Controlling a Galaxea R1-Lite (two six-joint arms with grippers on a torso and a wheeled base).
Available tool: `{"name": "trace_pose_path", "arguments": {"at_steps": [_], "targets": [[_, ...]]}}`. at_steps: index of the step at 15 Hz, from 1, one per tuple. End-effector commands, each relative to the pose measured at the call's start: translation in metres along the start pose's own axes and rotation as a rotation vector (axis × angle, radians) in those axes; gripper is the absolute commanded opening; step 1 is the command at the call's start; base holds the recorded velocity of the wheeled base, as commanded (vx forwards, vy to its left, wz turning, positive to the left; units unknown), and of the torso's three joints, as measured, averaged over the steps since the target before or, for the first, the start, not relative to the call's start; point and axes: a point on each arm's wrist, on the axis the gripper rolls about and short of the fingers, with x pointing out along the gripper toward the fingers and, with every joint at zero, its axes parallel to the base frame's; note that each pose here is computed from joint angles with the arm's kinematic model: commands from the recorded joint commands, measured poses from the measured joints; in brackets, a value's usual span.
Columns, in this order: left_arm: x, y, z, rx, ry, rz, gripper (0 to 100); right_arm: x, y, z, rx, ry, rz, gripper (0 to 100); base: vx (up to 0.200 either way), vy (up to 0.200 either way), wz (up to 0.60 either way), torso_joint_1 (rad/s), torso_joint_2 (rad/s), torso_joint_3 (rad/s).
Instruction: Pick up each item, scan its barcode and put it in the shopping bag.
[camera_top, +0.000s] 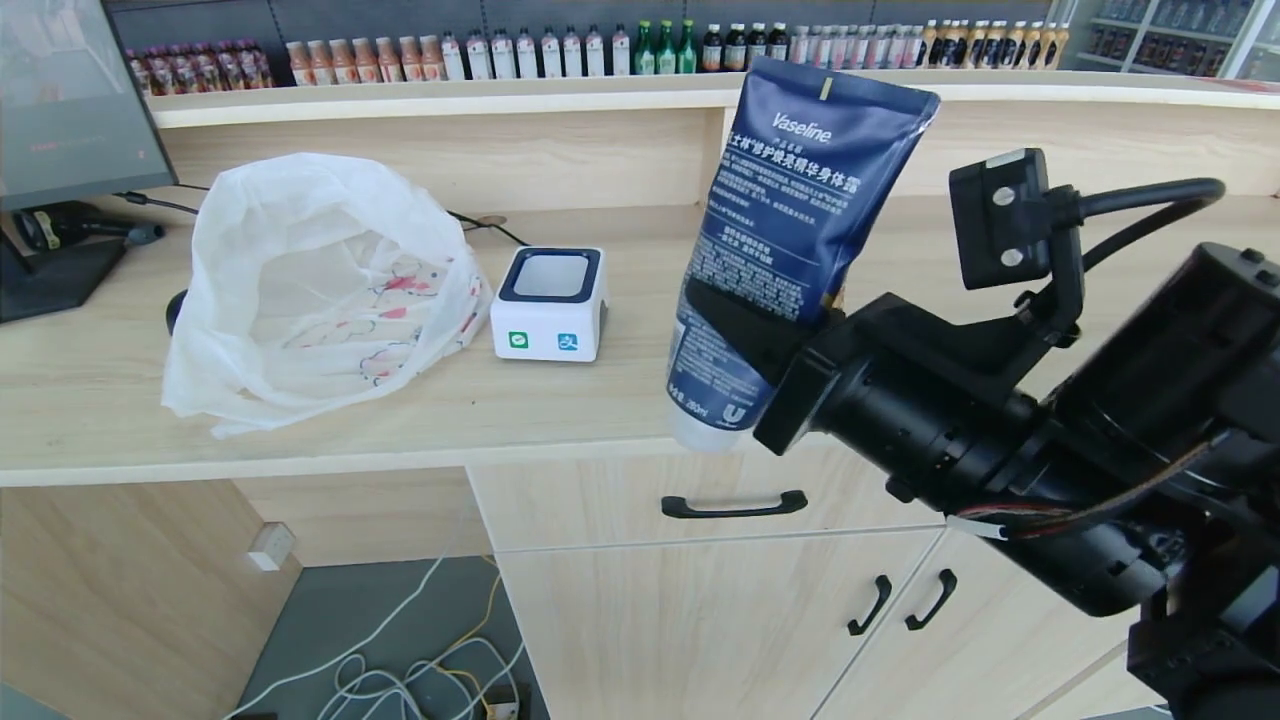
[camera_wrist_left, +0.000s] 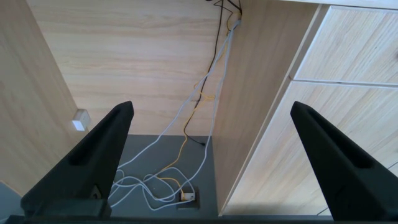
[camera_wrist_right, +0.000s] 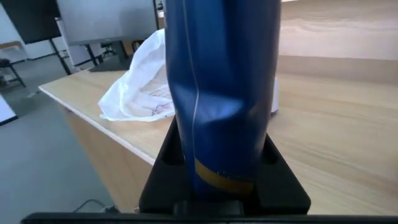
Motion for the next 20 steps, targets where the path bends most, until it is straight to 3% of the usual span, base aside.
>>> {"name": "trace_pose_path", "arguments": {"at_steps": [1,4,7,13,20], "targets": [[0.0,0.0,0.0,-0.001,0.0,0.0,100,0.002,-0.014,0.001,-0.005,0.002,0.058,0,0.0,0.0,0.0,0.0,0.0,0.0],[0.0,0.0,0.0,-0.001,0.0,0.0,100,0.0,-0.038,0.004,-0.011,0.019,0.236,0,0.0,0.0,0.0,0.0,0.0,0.0],[0.0,0.0,0.0,-0.001,0.0,0.0,100,0.0,-0.047,0.009,0.035,0.029,0.353,0,0.0,0.0,0.0,0.0,0.0,0.0],[0.0,0.0,0.0,-0.001,0.0,0.0,100,-0.003,-0.046,0.034,0.162,0.043,0.586,0,0.0,0.0,0.0,0.0,0.0,0.0],[0.0,0.0,0.0,-0.001,0.0,0.0,100,-0.009,-0.046,0.063,0.278,0.079,0.734,0,0.0,0.0,0.0,0.0,0.0,0.0]]}}
